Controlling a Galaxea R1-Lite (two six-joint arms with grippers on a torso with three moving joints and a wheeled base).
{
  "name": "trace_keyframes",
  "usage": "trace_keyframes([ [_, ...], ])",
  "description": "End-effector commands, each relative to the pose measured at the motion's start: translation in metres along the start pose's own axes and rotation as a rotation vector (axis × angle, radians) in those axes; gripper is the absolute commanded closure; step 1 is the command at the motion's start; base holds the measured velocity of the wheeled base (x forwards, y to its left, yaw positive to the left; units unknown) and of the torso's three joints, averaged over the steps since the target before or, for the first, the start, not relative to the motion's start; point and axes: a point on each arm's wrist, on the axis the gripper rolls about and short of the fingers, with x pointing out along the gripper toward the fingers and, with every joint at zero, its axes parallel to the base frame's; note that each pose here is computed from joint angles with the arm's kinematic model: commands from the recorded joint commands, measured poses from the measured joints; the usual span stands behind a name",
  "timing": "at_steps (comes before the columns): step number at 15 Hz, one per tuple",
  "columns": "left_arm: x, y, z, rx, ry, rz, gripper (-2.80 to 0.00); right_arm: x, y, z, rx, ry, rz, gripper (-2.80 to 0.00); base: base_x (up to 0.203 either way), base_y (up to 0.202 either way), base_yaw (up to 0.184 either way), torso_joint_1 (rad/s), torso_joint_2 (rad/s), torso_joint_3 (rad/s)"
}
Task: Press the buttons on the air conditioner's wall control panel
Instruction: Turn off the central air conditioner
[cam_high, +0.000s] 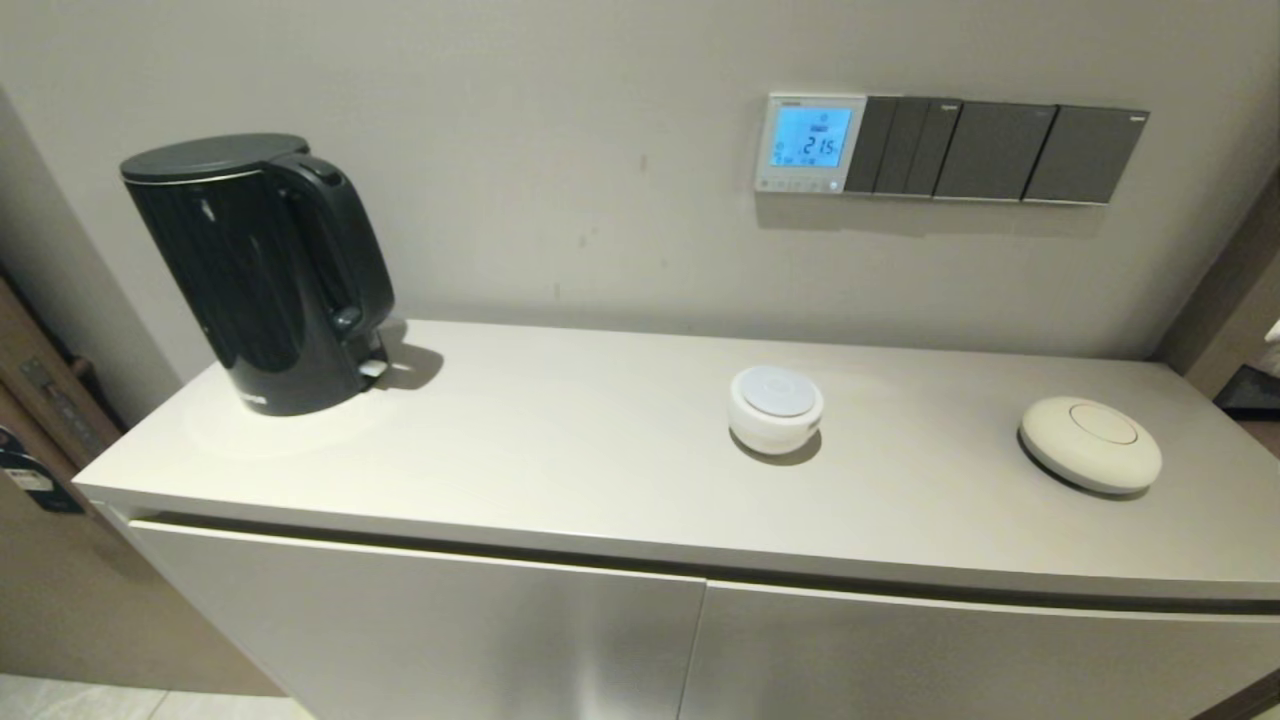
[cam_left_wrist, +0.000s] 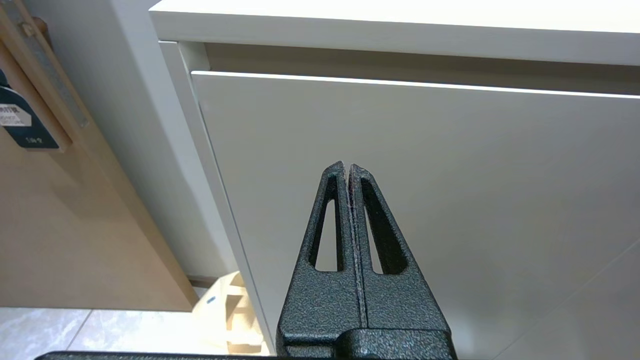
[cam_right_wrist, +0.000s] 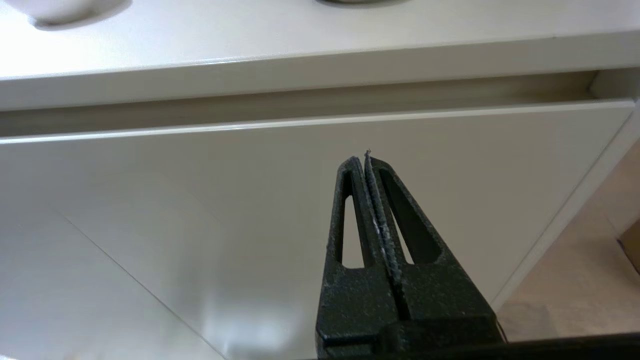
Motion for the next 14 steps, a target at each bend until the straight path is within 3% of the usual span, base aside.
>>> trace_keyframes([
  [1, 0.0001, 0.0000, 0.0000, 0.000, 0.001, 0.001, 0.00, -0.0028, -0.0001, -0.0015, -0.002, -0.036, 0.002, 0.00, 0.000, 0.000, 0.000, 0.000, 0.00, 0.000],
  [14, 0.0001, 0.0000, 0.0000, 0.000, 0.001, 0.000, 0.00, -0.0027, 0.0000, -0.0019, 0.006, -0.030, 0.005, 0.00, 0.000, 0.000, 0.000, 0.000, 0.00, 0.000],
])
